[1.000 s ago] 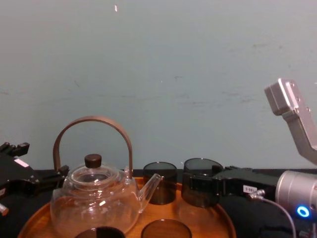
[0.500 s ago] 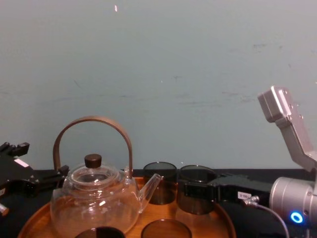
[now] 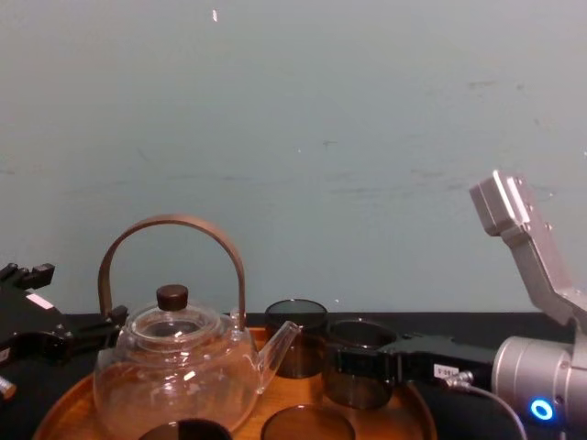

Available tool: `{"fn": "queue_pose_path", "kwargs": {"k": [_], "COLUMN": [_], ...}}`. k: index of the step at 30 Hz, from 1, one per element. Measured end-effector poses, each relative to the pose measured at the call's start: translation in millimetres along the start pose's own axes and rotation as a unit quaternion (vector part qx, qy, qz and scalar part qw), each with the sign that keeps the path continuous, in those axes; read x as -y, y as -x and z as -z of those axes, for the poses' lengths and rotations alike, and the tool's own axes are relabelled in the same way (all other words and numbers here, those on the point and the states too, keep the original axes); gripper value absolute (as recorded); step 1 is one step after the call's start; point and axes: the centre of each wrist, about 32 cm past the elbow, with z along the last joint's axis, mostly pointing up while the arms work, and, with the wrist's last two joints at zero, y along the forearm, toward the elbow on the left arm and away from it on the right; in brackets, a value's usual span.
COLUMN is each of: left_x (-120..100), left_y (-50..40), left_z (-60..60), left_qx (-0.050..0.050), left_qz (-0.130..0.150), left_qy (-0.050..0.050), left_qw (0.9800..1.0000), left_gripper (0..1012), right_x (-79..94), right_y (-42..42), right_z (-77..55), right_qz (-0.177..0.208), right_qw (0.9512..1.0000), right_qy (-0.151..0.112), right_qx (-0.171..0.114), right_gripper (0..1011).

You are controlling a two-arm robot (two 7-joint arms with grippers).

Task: Pick up the glass from the table and place it on the tray.

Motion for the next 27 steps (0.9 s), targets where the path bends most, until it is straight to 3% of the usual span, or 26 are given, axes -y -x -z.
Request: {"fn": "queue_pose_path", "kwargs": {"k": [11, 24, 27], "left_x": [0.0, 0.0, 0.0], "left_y": [0.0, 0.0, 0.0], "left_z": [0.0, 0.0, 0.0], "left_qx": [0.000, 0.000, 0.000], "left_qz": [0.000, 0.000, 0.000], "left_qy": [0.000, 0.000, 0.000], "left_qw": [1.0000, 1.0000, 1.0000], "left_gripper": [1010, 1010, 1010], "right_x": [-2.3, -1.9, -1.9], "right_y": [2.9, 2.4, 2.3], "right_z": [1.5, 1.3, 1.2], "right_qz": [0.003, 0.004, 0.004], "right_qw": [0.9999, 0.9999, 0.9999], "right_qy": [0.007, 0.006, 0.005], "right_qx": [0.015, 0.015, 0.014], "right_gripper": [912, 912, 970]}}
